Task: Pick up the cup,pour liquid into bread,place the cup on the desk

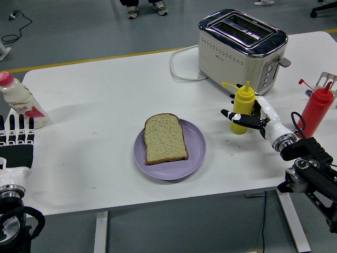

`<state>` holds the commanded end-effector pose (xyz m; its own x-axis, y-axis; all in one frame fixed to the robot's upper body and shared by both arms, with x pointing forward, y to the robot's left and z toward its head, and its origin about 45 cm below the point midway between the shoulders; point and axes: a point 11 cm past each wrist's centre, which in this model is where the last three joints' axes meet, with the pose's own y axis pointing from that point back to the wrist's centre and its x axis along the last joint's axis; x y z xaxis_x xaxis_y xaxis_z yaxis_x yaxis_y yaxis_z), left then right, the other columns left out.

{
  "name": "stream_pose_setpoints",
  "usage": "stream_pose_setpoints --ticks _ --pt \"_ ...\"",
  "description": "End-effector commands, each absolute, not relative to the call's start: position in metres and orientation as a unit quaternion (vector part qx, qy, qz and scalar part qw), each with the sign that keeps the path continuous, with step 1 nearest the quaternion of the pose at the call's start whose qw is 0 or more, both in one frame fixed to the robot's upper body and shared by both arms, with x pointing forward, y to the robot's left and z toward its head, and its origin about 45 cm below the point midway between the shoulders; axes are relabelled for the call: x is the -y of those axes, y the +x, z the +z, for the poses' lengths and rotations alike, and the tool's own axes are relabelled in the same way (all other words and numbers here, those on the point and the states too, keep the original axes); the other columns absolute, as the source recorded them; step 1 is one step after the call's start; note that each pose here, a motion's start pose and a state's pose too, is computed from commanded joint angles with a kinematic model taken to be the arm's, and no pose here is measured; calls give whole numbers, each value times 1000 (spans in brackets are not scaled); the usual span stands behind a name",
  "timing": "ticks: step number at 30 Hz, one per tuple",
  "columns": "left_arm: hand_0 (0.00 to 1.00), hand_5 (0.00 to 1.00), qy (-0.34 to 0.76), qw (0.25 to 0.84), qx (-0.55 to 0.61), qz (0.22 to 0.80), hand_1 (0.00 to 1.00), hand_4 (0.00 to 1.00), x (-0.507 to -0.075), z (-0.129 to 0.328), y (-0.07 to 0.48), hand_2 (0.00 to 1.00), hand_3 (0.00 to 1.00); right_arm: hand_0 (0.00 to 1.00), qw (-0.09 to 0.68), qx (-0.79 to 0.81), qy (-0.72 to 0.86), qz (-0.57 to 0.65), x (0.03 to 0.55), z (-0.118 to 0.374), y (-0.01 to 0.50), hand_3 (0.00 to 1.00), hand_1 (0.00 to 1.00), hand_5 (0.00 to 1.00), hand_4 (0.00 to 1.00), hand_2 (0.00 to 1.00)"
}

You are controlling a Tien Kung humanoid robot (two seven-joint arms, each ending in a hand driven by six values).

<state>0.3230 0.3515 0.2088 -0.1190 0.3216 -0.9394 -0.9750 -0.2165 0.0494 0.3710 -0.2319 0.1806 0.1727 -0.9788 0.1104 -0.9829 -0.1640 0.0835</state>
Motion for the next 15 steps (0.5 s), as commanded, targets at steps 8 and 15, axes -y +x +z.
stream_pose_setpoints --ticks 8,15 --pt "865 998 -436 500 -375 647 873 716 -352 209 323 934 860 812 62 645 762 11 230 180 374 805 717 113 830 672" --pt "864 998 -437 500 -374 648 873 716 -353 209 323 934 861 790 58 650 757 3 230 177 377 714 660 109 824 608"
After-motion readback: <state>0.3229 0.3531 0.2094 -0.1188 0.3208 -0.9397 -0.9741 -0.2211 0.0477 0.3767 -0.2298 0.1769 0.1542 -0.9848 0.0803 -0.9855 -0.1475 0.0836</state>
